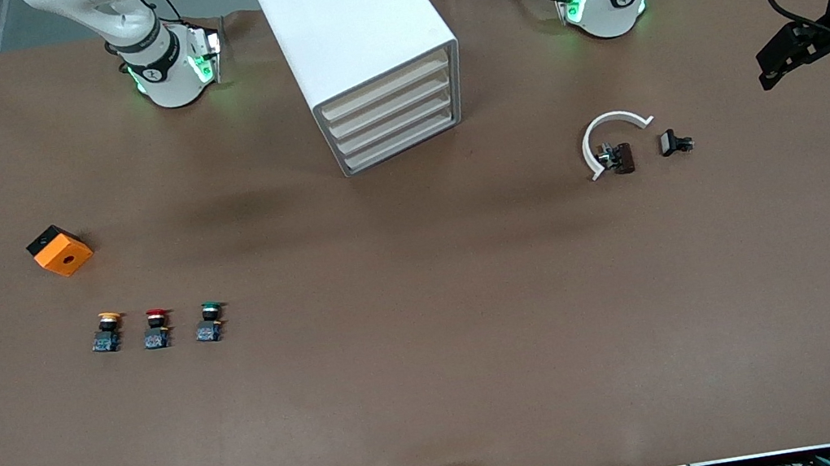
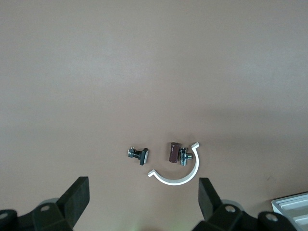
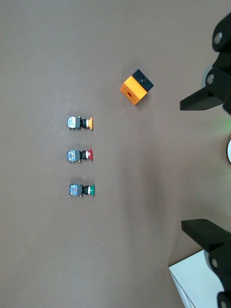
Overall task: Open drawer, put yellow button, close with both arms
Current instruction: 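Reach the left gripper to the drawer handle while the right gripper reaches buttons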
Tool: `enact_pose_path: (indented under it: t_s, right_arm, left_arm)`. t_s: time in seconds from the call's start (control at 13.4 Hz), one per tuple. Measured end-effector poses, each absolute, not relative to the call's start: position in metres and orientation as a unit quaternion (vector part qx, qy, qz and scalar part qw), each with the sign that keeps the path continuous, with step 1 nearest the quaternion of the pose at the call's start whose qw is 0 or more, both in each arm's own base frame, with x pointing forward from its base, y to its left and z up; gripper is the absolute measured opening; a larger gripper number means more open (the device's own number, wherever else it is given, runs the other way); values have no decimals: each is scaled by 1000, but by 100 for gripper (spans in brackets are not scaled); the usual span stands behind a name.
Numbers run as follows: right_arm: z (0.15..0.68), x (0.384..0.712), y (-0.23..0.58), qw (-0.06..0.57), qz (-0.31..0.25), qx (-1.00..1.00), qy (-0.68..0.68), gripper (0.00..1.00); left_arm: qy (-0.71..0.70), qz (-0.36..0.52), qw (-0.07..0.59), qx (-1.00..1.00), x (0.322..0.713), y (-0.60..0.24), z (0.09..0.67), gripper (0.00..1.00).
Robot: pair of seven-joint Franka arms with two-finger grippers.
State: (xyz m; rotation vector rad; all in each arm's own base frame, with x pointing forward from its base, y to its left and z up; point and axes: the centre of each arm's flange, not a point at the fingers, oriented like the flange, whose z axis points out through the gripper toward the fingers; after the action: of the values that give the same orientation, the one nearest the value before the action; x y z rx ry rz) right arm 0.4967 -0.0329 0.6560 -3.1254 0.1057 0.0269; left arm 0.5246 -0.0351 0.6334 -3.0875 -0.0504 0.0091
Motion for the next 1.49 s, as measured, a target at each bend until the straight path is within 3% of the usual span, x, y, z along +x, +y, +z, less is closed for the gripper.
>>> enact_pose_path:
  t_s: [0.37, 0.74, 1.49]
  right_arm:
    - [656, 497, -34, 7, 9, -999, 34, 100]
    - [656, 497, -35, 7, 7, -999, 35, 100]
    - [660, 497, -35, 7, 0, -999, 36, 100]
  left_arm:
    - [-15, 16, 27, -999, 526, -36, 627, 100]
    - [-26, 67, 31, -997, 544, -60, 579, 100]
    - [-335, 179, 99, -920, 575, -235, 408, 100]
